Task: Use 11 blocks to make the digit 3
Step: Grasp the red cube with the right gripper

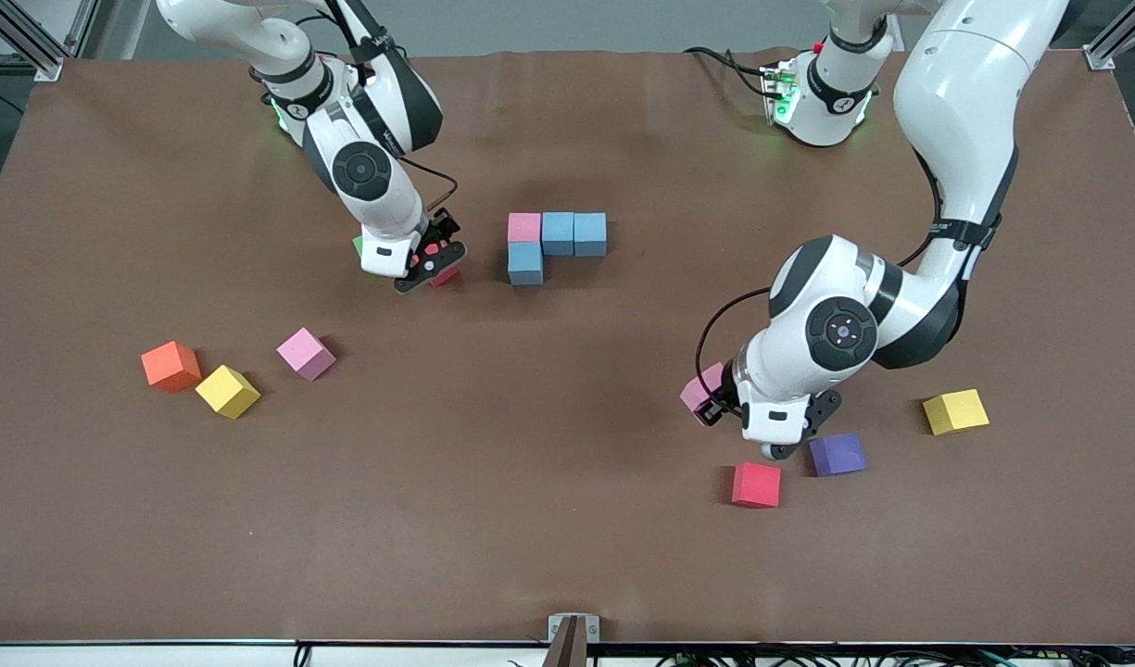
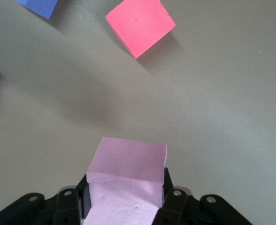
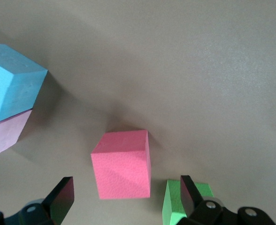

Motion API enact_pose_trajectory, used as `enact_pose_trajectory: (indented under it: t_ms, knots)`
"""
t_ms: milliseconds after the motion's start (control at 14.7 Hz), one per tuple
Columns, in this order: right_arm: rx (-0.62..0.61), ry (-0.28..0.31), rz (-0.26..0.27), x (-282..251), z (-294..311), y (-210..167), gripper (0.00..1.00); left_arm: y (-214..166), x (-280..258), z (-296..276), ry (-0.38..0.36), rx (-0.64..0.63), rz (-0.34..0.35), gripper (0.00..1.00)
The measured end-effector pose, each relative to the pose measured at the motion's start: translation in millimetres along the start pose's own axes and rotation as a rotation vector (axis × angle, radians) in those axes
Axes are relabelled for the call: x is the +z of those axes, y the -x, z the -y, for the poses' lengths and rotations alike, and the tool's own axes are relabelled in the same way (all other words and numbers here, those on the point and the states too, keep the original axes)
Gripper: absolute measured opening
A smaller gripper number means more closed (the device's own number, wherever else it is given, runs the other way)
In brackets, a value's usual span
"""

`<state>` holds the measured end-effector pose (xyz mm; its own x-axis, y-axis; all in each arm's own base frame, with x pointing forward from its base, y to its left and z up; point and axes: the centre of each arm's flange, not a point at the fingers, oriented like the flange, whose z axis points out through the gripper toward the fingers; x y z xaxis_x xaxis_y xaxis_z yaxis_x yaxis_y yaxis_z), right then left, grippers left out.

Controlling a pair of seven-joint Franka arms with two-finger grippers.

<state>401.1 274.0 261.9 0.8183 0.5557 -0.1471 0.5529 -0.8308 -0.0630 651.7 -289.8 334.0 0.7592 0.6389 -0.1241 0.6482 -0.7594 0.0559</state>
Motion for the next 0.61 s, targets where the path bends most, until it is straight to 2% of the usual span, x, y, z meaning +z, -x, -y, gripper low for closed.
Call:
enact_pose_trajectory:
  t_ms: [610]
  knots:
    - [-0.036,0.012,-0.043,32.6,15.5,15.8,1.0,-3.8,-7.6,6.1,-0.021,0.006,0.002,0.57]
